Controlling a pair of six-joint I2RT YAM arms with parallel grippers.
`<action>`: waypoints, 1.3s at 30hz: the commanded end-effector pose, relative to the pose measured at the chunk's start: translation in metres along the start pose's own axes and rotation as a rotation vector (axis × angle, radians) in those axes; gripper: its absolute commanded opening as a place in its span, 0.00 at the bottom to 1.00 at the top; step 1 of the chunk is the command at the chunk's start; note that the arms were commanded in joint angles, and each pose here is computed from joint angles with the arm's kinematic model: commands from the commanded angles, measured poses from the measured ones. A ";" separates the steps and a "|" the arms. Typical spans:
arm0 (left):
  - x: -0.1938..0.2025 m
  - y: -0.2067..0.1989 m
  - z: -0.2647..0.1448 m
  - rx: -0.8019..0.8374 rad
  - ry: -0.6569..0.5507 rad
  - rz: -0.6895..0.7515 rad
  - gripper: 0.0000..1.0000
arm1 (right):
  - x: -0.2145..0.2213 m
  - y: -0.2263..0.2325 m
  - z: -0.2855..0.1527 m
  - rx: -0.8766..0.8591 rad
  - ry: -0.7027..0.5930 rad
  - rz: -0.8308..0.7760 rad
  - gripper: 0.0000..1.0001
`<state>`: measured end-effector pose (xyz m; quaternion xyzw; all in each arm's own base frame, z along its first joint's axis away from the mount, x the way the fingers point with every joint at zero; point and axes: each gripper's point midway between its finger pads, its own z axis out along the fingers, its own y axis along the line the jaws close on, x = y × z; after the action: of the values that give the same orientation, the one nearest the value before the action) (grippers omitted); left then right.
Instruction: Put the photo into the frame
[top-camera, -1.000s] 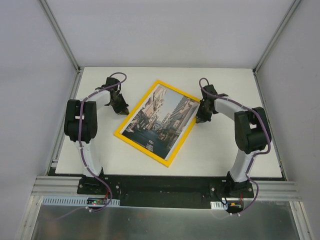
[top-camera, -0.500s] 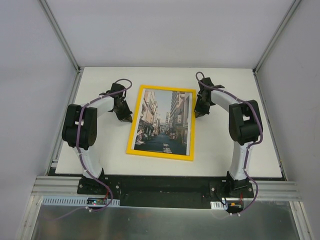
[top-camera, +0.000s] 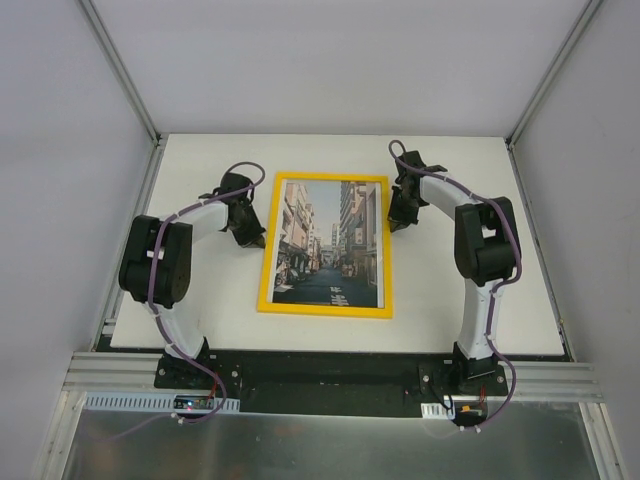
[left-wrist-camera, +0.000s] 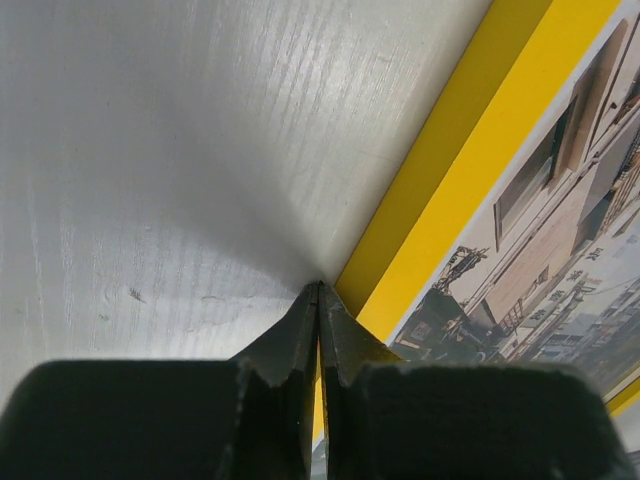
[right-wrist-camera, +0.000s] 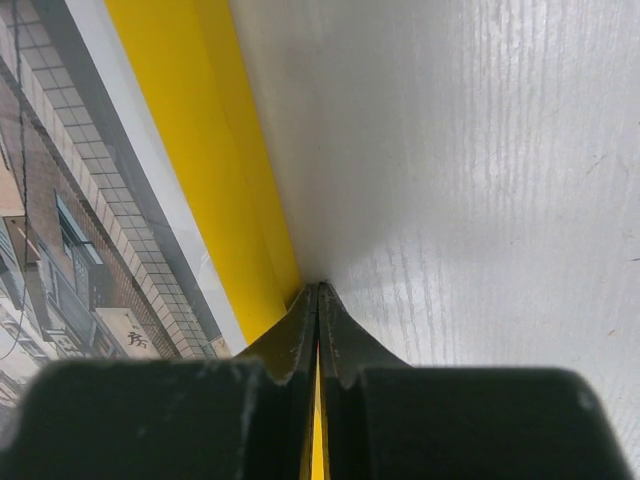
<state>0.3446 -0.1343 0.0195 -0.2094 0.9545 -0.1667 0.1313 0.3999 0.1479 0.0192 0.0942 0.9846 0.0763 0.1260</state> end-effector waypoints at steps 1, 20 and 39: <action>0.040 -0.015 -0.002 0.046 0.093 0.016 0.00 | 0.010 0.033 0.008 -0.120 0.029 -0.019 0.01; -0.044 -0.024 -0.059 0.055 -0.134 0.037 0.19 | -0.042 -0.008 -0.076 -0.112 -0.163 0.050 0.23; 0.055 0.005 -0.204 0.283 -0.461 0.275 0.99 | 0.098 -0.078 -0.224 -0.218 -0.635 0.061 0.96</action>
<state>0.2603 -0.1082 0.1974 -0.1264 0.8878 -0.2314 0.3772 0.2625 0.0782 0.2038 0.1102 0.8913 0.1648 0.4078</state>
